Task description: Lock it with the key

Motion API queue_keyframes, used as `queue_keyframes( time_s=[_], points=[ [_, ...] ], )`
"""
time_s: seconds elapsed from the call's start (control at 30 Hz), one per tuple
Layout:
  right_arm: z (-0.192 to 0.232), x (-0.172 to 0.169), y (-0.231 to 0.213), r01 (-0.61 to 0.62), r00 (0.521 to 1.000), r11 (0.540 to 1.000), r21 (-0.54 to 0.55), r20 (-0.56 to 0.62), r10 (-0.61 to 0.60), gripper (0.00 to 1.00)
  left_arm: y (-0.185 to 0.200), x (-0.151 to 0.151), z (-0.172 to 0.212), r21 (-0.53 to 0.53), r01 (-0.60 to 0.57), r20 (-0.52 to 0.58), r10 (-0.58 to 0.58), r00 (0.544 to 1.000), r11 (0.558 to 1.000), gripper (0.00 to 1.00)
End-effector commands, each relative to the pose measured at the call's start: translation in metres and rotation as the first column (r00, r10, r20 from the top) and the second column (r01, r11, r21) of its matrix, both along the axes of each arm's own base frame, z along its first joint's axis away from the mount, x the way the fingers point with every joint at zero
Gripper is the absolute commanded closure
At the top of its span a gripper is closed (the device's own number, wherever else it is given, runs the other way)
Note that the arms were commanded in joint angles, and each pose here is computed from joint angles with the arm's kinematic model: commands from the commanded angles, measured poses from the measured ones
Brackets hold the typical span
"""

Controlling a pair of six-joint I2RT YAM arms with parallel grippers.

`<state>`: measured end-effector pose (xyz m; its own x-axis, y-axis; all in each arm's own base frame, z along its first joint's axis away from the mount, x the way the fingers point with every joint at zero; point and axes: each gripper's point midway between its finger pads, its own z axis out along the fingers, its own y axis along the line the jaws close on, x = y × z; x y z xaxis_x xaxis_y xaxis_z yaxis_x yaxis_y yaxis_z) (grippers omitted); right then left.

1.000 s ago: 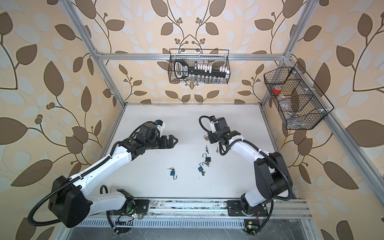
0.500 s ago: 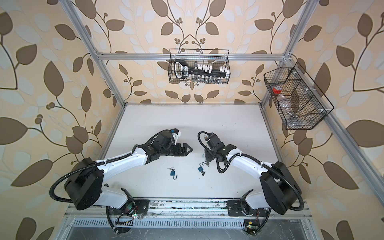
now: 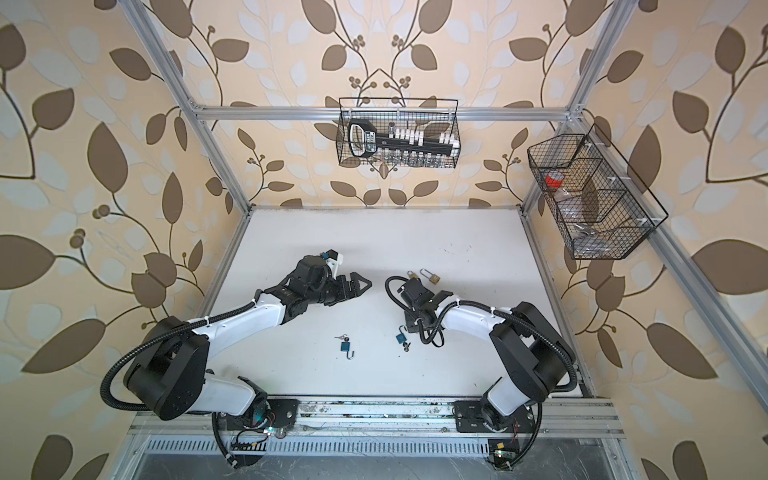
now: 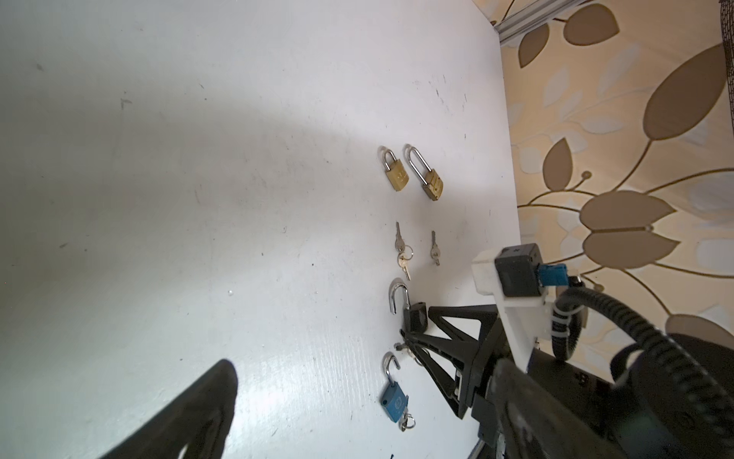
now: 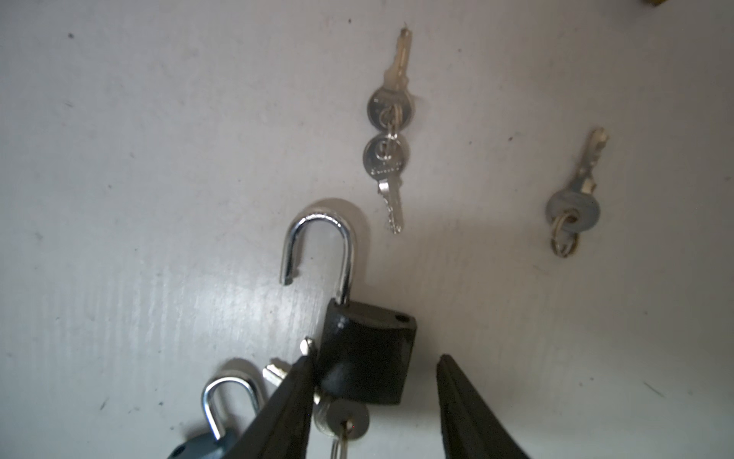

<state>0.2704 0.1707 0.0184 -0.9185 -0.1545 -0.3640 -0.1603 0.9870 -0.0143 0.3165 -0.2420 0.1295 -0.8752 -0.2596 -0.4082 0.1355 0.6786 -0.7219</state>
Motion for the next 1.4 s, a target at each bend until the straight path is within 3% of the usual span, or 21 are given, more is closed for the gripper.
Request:
queue_keyframes(
  time_s=[0.0, 0.7, 0.87, 1.07, 1.13, 1.37],
  points=[
    [0.003, 0.011, 0.005, 0.017, 1.000, 1.000, -0.005, 0.023, -0.016, 0.49, -0.003, -0.002, 0.020, -0.050, 0.025, 0.050, -0.022, 0.998, 0.998, 0.01],
    [-0.003, -0.008, -0.007, 0.016, 1.000, 1.000, -0.024, -0.017, -0.016, 0.66, -0.003, 0.002, 0.028, -0.037, 0.030, 0.068, -0.027, 0.997, 0.999, 0.01],
    [0.026, 0.004, -0.005, 0.022, 0.996, 1.000, 0.016, 0.087, -0.024, 0.75, 0.003, 0.007, 0.042, -0.022, 0.018, 0.094, -0.016, 0.995, 1.000, 0.01],
    [0.076, 0.018, 0.004, -0.025, 0.962, 0.991, 0.129, 0.272, -0.011, 0.95, 0.014, 0.017, 0.073, -0.021, -0.004, 0.137, 0.007, 0.990, 1.000, 0.01],
    [0.096, 0.023, 0.006, -0.060, 0.935, 0.985, 0.160, 0.355, -0.001, 1.00, 0.018, 0.020, 0.083, -0.026, -0.017, 0.146, 0.021, 0.989, 1.000, 0.01],
    [0.149, 0.032, 0.013, -0.219, 0.814, 0.961, 0.169, 0.575, 0.085, 1.00, 0.019, 0.023, 0.112, -0.105, 0.018, 0.187, 0.002, 0.982, 0.994, 0.01]
  ],
)
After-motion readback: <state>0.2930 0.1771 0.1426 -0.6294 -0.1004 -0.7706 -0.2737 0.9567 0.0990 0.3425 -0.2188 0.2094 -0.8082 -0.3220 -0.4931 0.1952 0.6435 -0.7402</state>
